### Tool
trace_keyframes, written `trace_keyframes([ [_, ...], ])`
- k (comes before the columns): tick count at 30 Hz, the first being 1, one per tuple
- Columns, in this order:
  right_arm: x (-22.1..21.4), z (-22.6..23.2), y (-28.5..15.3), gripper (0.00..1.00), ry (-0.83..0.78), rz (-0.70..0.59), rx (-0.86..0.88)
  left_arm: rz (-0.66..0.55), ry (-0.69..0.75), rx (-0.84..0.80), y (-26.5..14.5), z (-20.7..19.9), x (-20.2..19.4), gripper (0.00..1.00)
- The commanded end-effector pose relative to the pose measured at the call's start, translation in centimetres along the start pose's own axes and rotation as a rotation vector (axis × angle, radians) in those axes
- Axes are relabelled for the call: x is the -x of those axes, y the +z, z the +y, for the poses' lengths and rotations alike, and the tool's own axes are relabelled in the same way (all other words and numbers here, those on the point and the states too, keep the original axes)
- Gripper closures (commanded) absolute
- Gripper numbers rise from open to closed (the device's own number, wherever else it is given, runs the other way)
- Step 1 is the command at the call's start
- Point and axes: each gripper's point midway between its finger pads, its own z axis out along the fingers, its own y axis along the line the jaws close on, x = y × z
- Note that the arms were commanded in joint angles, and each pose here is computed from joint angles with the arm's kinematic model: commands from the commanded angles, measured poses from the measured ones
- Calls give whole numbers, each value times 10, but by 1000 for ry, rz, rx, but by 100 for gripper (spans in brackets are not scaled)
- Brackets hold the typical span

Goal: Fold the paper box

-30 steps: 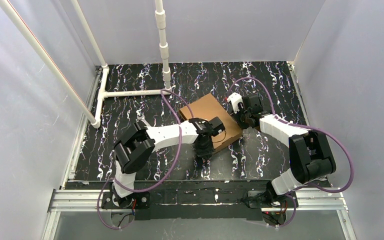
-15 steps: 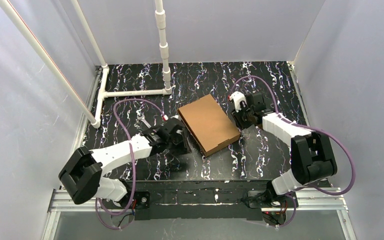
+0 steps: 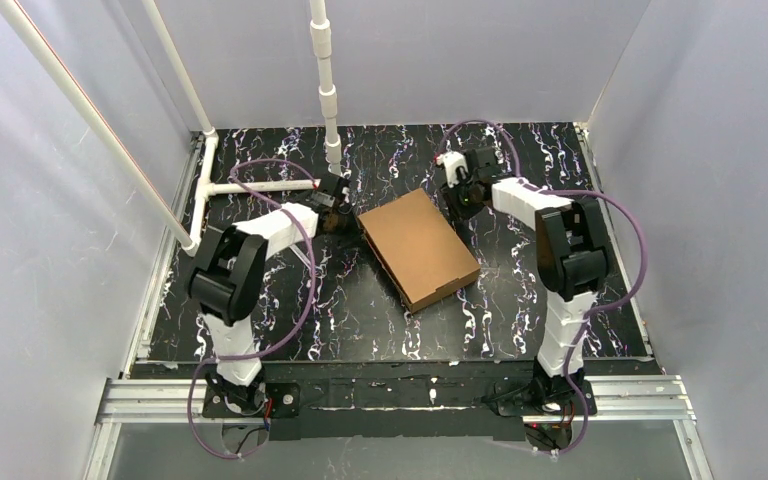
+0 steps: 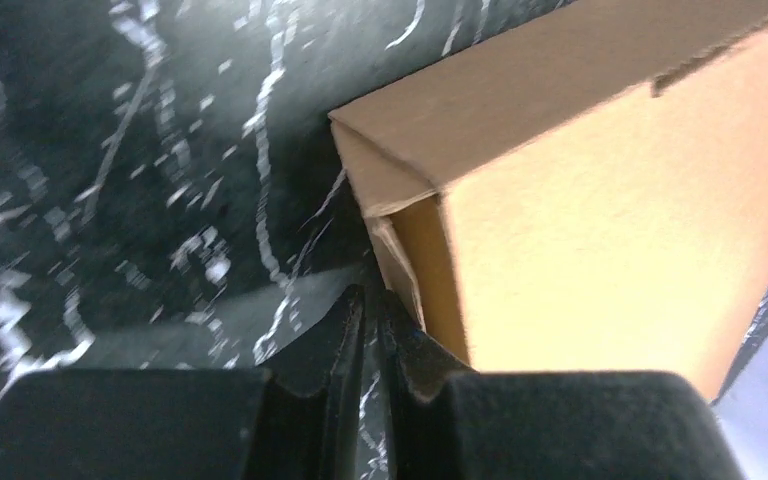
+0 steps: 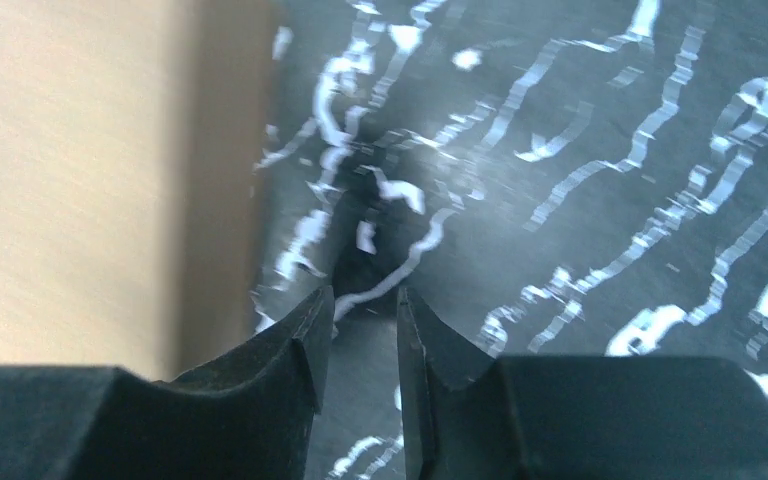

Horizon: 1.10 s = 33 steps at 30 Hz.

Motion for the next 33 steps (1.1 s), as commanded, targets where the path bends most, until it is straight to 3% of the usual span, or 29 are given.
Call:
trace_keyframes([
  [1, 9, 65, 10, 62, -96, 35, 112, 77, -19, -121, 11, -40, 1, 92],
  [5, 11, 99, 4, 62, -150, 9, 141, 92, 7, -179, 15, -63, -2, 93],
  [12, 14, 3, -34, 57, -81, -2, -157, 8, 70, -79, -31, -31, -4, 84],
  [18, 12, -22, -93, 42, -36, -93, -206, -46, 115, -124, -85, -7, -28, 68],
  [21, 12, -5, -117, 27, -3, -178, -80, -69, 110, -247, -106, -11, -46, 53],
  [24, 9, 30, -130, 11, 108, -257, 181, -93, 87, -415, -121, -23, -62, 30],
  [26, 1, 55, -128, 3, 184, -259, 328, -78, 55, -477, -120, -28, -68, 21],
  [33, -16, 71, -99, 2, 297, -220, 463, -14, 37, -477, -92, -45, -65, 15],
])
